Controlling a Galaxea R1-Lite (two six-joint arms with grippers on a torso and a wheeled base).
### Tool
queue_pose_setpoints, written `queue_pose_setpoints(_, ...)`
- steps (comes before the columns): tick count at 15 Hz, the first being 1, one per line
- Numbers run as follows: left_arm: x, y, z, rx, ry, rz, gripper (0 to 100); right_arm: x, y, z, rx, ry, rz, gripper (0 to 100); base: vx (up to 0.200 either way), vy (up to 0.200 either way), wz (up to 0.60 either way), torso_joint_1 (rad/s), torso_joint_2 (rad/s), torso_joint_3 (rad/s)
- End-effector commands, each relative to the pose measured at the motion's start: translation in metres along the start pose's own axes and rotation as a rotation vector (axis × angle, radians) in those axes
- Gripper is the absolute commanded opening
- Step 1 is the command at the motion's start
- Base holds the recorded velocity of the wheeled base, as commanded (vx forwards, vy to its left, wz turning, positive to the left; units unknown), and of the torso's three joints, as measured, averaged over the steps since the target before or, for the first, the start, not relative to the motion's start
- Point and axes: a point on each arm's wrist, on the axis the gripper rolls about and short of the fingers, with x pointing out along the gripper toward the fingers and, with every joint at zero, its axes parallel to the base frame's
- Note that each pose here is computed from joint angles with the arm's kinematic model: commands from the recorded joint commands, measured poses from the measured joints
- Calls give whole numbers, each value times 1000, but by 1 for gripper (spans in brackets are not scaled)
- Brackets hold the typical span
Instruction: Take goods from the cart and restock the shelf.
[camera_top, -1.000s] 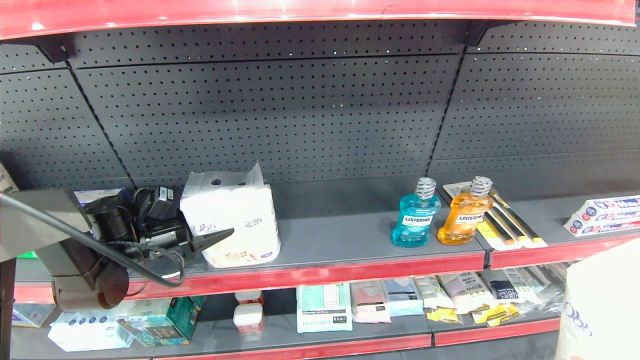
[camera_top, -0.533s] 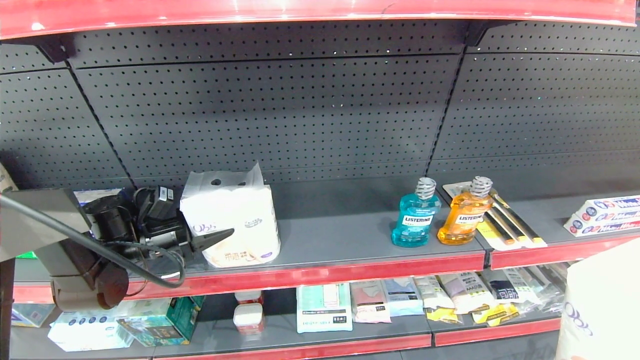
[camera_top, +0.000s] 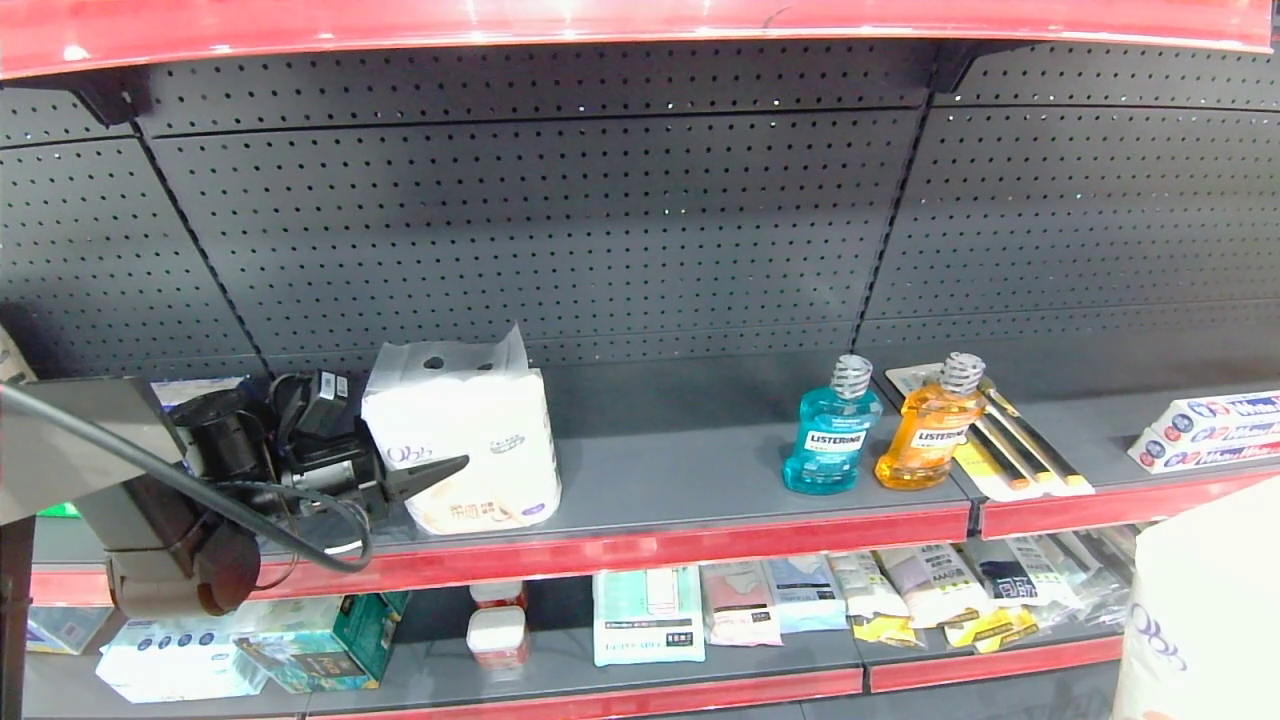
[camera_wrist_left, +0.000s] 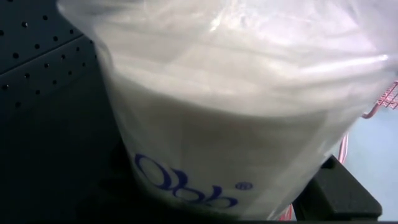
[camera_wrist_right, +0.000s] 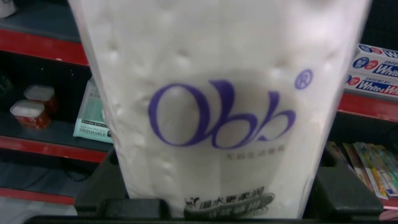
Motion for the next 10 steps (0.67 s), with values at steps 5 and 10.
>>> queue_pose_setpoints(5,0,0,-1,-6,-2,-22,0,0,0,0,1,1,2,0,0,0,0,0,0,0)
queue_pose_setpoints(10,1,0,-1,-21,-6,-56,0,0,0,0,1,0,1,0,0,0,0,0,0,0)
